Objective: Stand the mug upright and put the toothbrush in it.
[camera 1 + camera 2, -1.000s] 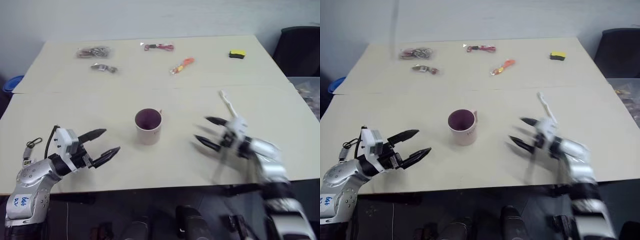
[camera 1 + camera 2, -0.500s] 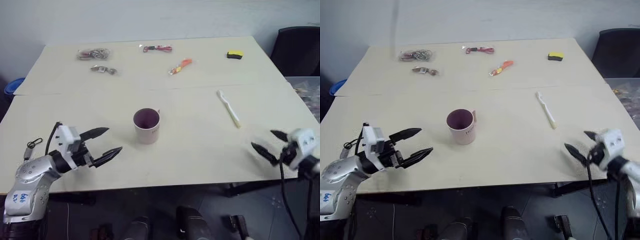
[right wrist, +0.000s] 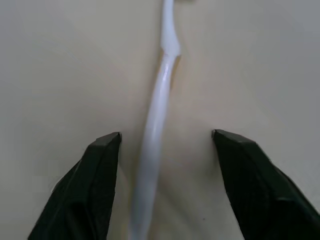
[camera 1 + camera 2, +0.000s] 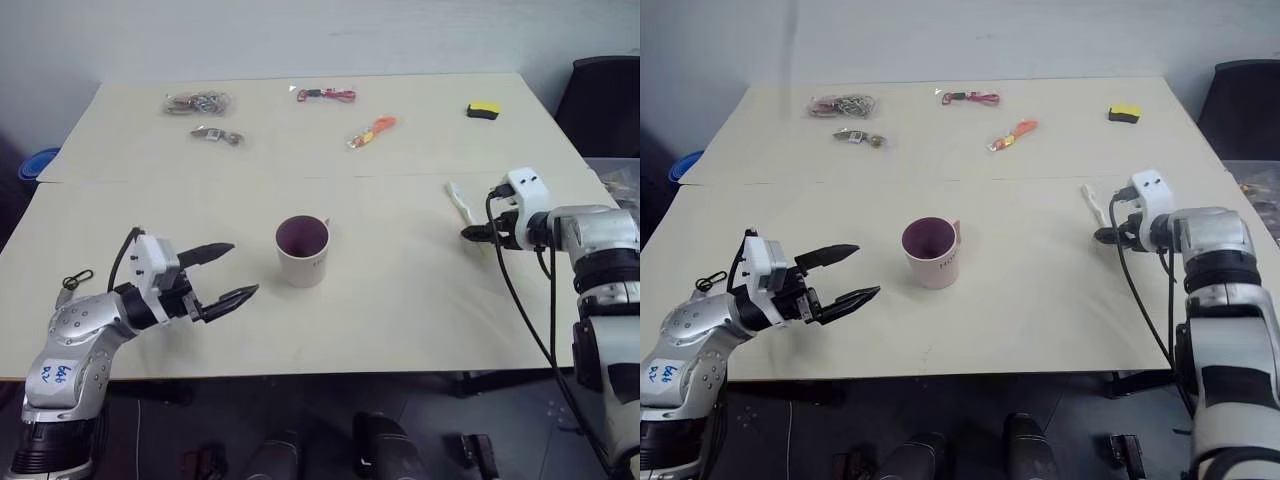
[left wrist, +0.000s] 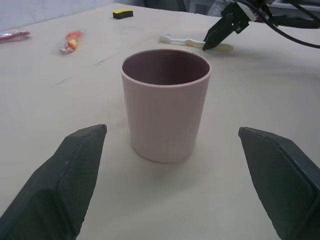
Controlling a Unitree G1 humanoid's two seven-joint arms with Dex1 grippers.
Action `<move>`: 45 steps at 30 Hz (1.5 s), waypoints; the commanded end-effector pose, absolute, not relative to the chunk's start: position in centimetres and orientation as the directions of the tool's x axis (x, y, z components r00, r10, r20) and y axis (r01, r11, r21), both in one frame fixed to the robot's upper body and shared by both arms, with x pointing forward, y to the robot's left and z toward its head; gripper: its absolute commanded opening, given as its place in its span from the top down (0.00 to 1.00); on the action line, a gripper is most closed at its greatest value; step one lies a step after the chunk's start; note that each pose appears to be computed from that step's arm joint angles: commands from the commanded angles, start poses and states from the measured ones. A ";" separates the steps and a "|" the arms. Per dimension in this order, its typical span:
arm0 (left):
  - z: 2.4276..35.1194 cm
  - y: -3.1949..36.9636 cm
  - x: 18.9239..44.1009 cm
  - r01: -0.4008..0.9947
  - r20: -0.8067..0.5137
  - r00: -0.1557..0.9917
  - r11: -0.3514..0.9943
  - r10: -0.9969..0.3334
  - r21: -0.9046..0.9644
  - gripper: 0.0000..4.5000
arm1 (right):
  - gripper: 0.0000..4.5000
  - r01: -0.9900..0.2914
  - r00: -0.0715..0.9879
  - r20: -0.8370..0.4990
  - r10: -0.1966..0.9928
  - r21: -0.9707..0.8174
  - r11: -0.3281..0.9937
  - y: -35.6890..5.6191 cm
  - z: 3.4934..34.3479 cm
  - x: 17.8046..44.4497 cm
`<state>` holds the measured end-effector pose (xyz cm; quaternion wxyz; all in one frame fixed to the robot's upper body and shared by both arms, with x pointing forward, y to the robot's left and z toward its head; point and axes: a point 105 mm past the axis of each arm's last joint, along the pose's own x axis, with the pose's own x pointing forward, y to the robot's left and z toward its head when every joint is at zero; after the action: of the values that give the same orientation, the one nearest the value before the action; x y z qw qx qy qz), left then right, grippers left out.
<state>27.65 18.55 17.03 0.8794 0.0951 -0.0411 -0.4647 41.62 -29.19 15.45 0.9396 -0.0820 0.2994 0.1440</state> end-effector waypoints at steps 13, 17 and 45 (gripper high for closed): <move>16.3 18.6 26.7 0.760 0.064 0.619 0.618 -0.783 0.200 0.00 | 0.95 -0.879 0.459 0.391 0.798 0.068 0.472 -15.9 28.4 38.8; 17.1 18.8 27.3 0.739 0.116 0.639 0.649 -0.760 0.181 0.00 | 0.95 -0.939 0.276 0.515 0.811 -0.037 0.343 -8.3 27.9 35.3; 15.4 23.5 25.1 0.642 -0.044 0.750 0.710 -0.660 0.289 0.00 | 0.00 -0.874 0.308 0.120 0.944 -0.355 0.331 -15.2 16.2 29.1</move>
<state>25.87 22.64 14.43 0.9250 0.1079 -0.0236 -0.3635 30.14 -12.92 16.02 0.7991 -0.1009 -0.1615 0.5703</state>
